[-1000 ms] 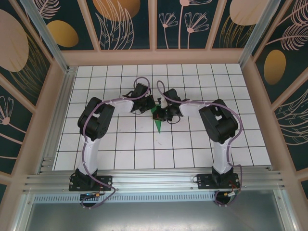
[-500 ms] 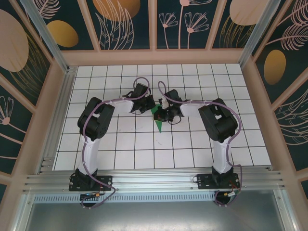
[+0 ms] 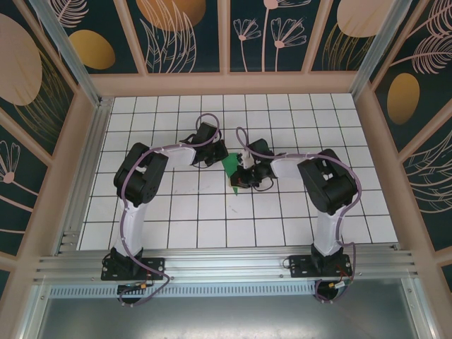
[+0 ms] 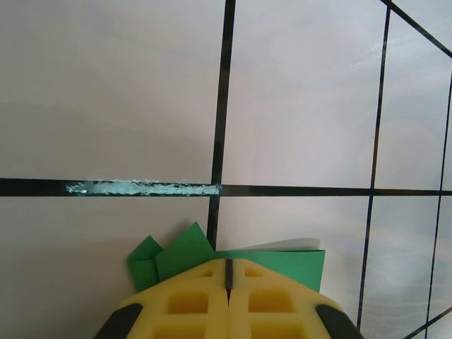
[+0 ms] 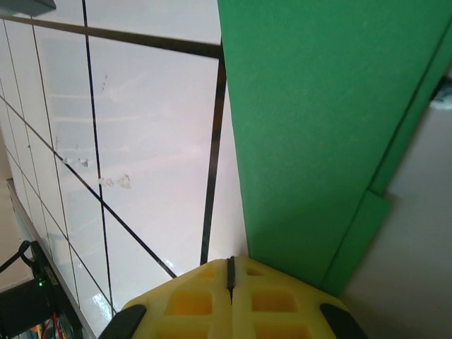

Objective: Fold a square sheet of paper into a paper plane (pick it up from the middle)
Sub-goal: Fold the wing for the fifth time at the center of the table.

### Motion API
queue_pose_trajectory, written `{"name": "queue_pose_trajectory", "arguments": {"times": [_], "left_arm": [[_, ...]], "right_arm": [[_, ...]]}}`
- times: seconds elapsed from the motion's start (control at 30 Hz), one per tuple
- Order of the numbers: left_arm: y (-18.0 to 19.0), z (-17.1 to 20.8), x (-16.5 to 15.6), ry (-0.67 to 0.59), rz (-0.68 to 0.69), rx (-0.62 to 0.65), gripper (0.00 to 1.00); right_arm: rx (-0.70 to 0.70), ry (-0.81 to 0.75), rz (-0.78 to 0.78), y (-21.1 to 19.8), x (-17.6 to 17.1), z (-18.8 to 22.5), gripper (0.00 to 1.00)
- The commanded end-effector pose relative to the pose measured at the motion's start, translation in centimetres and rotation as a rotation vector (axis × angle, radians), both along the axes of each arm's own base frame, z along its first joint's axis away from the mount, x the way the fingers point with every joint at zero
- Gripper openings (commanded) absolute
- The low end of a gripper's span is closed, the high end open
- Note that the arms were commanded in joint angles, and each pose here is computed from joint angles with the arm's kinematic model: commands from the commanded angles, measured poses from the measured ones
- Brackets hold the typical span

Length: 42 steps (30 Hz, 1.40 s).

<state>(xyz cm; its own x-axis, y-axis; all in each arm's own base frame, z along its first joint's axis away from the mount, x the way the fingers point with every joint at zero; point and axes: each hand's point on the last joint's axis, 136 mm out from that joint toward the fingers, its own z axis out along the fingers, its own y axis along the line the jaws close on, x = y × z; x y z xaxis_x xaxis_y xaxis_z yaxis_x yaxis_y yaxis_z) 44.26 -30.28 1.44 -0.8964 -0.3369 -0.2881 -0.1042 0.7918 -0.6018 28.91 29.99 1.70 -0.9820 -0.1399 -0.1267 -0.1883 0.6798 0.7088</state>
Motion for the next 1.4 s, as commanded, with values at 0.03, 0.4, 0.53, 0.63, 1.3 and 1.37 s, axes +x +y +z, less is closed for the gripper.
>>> {"name": "queue_pose_trajectory", "arguments": {"times": [0.03,0.4,0.53,0.63,1.3,1.37], "left_arm": [[4.4,-6.7,-2.5,0.162,0.069,0.171,0.0],[4.5,-6.6,-2.3,0.159,0.067,0.171,0.0],[4.3,-6.6,-2.4,0.157,0.059,0.165,0.0],[4.1,-6.3,-2.3,0.15,0.05,0.158,0.0],[3.0,-4.4,-1.9,0.12,0.017,0.105,0.01],[2.9,-3.8,-1.7,0.108,0.017,0.098,0.02]], "right_arm": [[-0.084,0.225,0.064,-2.3,-6.8,-2.3,0.0],[-0.096,0.264,0.093,-3.8,-10.3,-2.3,0.0],[-0.067,0.193,0.098,-3.2,-9.1,-0.1,0.0],[-0.018,0.078,0.073,-2.4,-6.5,3.2,0.0],[0.01,0.083,-0.024,-1.0,-1.8,0.9,0.0],[-0.016,0.11,-0.024,-1.3,-2.2,-0.1,0.0]]}}
